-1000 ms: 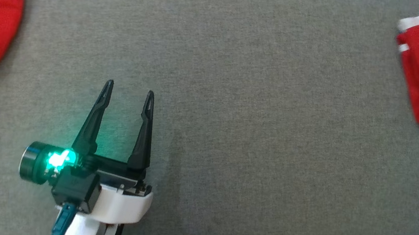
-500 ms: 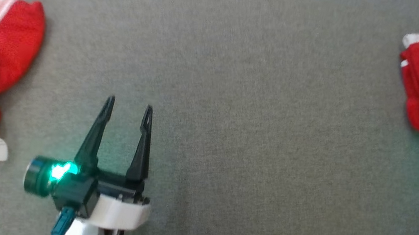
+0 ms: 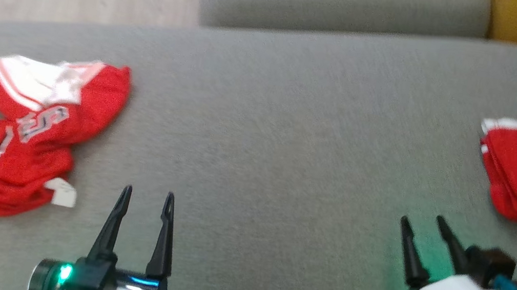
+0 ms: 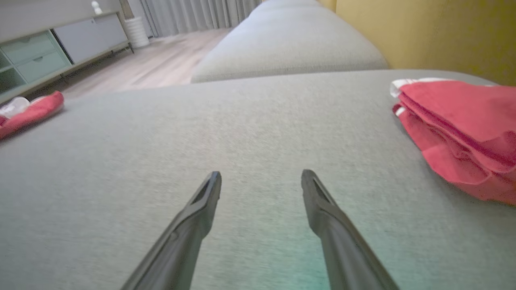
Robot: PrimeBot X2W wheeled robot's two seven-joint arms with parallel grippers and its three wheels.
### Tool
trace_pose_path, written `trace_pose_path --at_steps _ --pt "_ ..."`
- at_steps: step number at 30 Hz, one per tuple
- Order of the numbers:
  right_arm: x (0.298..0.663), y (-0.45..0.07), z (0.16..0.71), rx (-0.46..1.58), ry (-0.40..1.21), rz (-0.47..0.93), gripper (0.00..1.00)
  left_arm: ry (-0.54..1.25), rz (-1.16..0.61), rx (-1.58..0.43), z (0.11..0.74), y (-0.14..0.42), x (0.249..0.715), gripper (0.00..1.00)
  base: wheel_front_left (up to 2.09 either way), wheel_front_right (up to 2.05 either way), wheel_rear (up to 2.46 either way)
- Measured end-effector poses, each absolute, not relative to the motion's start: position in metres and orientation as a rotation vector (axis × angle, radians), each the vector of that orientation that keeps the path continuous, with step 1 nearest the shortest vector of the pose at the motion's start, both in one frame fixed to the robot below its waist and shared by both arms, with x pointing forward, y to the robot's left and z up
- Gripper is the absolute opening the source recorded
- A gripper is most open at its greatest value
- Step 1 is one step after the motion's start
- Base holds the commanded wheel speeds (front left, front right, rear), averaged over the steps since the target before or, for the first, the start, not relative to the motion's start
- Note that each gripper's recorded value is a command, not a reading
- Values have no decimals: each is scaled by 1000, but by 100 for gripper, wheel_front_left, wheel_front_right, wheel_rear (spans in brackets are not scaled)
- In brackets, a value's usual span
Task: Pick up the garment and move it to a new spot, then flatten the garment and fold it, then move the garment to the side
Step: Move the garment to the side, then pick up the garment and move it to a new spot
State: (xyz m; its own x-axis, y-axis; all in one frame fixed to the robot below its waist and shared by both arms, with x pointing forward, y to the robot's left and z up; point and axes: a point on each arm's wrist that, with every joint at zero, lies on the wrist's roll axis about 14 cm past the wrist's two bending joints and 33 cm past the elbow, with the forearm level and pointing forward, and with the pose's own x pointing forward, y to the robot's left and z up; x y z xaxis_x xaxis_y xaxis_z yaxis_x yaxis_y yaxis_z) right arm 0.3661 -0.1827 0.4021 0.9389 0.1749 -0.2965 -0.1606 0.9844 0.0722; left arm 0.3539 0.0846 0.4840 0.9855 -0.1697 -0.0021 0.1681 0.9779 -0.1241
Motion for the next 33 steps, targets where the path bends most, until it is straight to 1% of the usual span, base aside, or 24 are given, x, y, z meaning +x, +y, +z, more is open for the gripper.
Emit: trace_pose_path --at_steps 5,9,13,17,19,33 --pt "357 -142 431 108 191 228 100 -31 -97 -117 496 107 333 100 0 0 0" --pt "353 -131 462 100 80 238 100 -81 -31 -112 509 128 319 100 0 0 0" --pt "343 -130 488 96 -13 225 100 -113 -9 -119 517 137 305 100 0 0 0" --pt "319 -145 482 103 -2 170 100 -112 21 -116 515 146 293 100 0 0 0" --pt "313 -148 479 97 9 162 100 -101 21 -115 511 146 291 100 0 0 0" --pt "302 -140 479 85 7 187 100 -80 10 -113 504 143 287 100 0 0 0"
